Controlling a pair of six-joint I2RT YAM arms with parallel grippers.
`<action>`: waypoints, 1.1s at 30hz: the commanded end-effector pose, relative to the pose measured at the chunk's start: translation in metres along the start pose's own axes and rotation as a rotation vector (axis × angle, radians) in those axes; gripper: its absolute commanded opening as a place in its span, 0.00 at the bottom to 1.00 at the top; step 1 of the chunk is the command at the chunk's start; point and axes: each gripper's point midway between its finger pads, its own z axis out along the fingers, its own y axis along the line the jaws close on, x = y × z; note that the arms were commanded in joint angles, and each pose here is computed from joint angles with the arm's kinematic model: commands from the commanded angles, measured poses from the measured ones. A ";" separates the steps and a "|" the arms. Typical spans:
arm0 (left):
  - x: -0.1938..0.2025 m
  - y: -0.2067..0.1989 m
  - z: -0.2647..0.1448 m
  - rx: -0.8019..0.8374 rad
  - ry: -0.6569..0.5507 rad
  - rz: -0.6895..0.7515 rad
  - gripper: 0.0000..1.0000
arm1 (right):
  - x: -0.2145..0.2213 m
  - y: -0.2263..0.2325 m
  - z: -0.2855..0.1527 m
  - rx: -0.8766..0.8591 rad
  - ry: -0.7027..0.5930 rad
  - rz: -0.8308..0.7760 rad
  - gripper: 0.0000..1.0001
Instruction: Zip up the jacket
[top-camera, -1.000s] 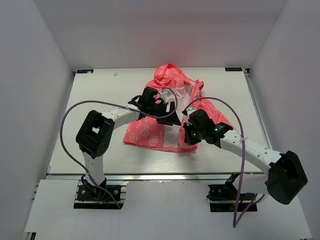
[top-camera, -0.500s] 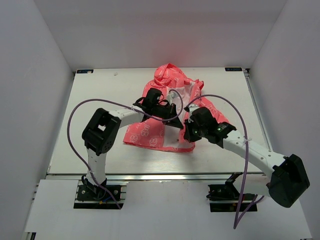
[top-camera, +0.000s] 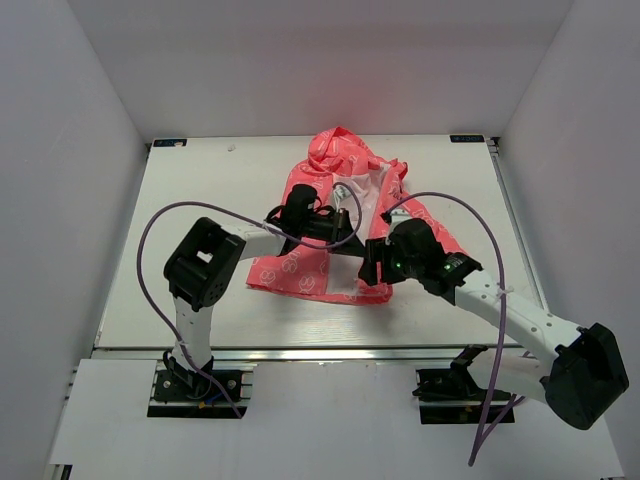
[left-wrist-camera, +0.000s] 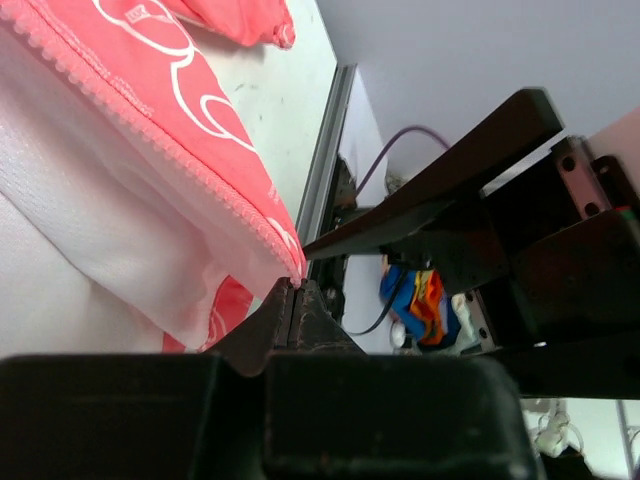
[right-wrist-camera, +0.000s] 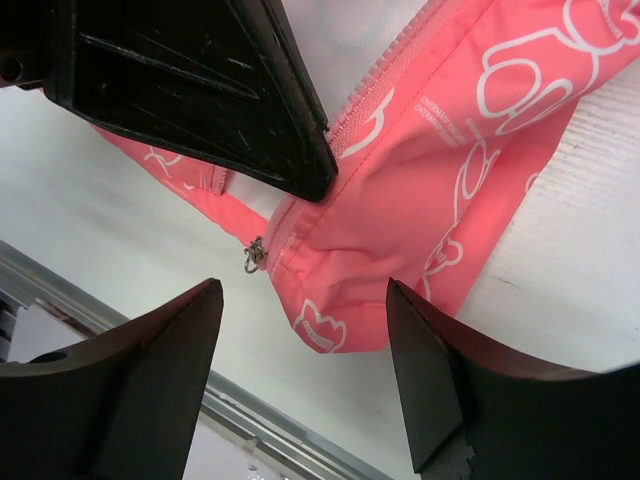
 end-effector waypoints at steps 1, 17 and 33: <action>-0.016 -0.035 -0.003 0.062 -0.079 0.065 0.00 | -0.009 0.004 0.000 -0.023 -0.056 0.032 0.72; -0.025 -0.044 0.008 0.102 -0.175 -0.003 0.00 | 0.000 -0.006 0.015 -0.061 0.007 0.157 0.56; -0.029 -0.030 0.008 0.005 -0.220 -0.005 0.00 | -0.009 -0.001 0.005 -0.091 -0.045 0.123 0.29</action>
